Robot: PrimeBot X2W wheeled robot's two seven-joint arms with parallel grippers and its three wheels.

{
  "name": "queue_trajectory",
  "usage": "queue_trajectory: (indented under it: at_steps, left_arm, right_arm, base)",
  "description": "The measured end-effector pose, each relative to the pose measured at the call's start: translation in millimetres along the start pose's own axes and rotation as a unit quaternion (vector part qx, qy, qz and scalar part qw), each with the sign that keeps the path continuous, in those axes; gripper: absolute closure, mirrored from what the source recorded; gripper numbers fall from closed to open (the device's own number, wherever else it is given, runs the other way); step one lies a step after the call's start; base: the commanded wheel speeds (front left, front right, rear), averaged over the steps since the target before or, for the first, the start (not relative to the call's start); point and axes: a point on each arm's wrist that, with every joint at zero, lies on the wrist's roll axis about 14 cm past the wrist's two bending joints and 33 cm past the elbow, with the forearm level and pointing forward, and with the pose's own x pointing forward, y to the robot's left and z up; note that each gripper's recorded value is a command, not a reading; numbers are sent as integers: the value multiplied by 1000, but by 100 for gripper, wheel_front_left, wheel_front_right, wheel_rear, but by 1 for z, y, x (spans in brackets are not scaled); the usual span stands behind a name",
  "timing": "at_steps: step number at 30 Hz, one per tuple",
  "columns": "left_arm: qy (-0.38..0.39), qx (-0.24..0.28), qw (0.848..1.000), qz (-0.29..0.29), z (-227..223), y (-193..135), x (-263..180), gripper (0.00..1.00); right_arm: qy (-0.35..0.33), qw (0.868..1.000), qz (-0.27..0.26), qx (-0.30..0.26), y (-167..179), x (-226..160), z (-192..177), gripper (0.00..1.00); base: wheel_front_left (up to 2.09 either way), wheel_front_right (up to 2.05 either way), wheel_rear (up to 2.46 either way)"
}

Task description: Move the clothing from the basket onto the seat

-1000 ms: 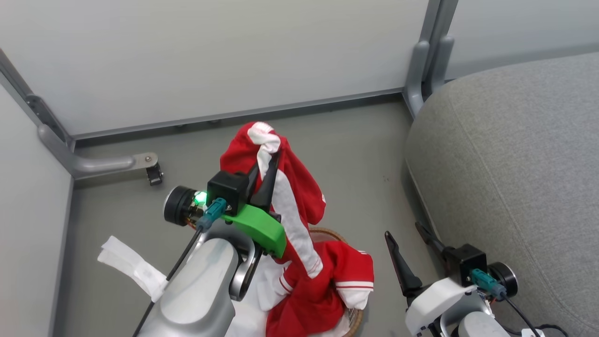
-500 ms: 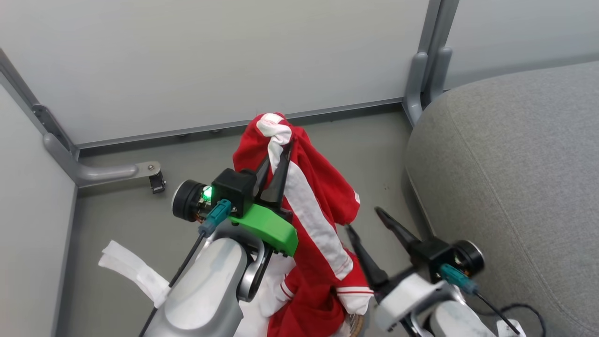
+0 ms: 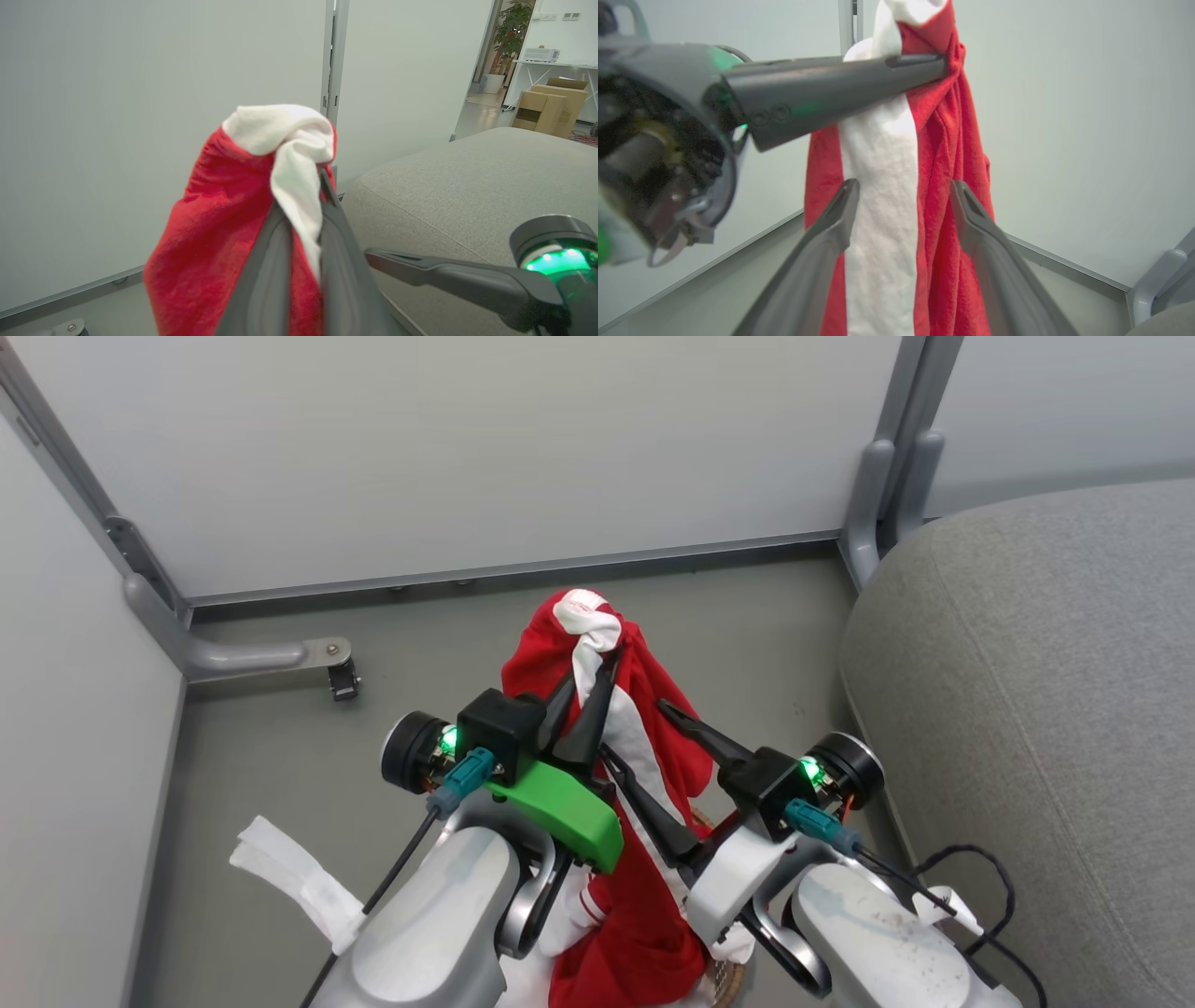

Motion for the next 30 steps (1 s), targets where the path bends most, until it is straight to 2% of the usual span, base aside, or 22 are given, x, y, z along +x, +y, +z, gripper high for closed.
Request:
queue_trajectory:
  at_steps: [11,12,13,18,22,23,24,25,26,30]
  left_arm:
    - [-3,-13,1000,-11,6,-8,-9,100]
    - [-2,-13,1000,-11,5,-8,-10,100]
    - [1,-13,1000,-10,4,-8,-11,100]
    - [9,-11,1000,5,-1,0,-14,100]
    - [13,-8,1000,20,-5,9,-12,100]
    - [14,-6,1000,20,-5,9,-10,96]
    - [13,-4,1000,21,-5,10,-8,70]
    - [11,-1,1000,23,-5,12,-7,50]
    - [10,2,1000,26,-5,13,-5,0]
    - [18,3,999,31,-15,16,-2,0]
  right_arm:
    - [17,999,31,9,7,28,-6,0]
    - [20,999,32,12,7,29,-8,65]
    - [22,999,35,14,10,30,-9,100]
    - [17,999,39,22,12,35,-6,100]
    - [21,999,18,37,2,28,-12,100]
    - [17,999,8,45,-3,27,-11,100]
    - [13,999,-1,48,-8,26,-9,100]
    - [10,999,-7,50,-12,24,-8,100]
    - [8,998,-15,52,-16,22,-8,100]
    - [9,997,-51,58,-35,6,-12,100]
  base:
    - [0,0,0]
    - [0,0,0]
    - [0,0,0]
    - [0,0,0]
    - [0,0,0]
    - [0,0,0]
    - [0,0,0]
    - [0,0,0]
    - [0,0,0]
    - [0,0,0]
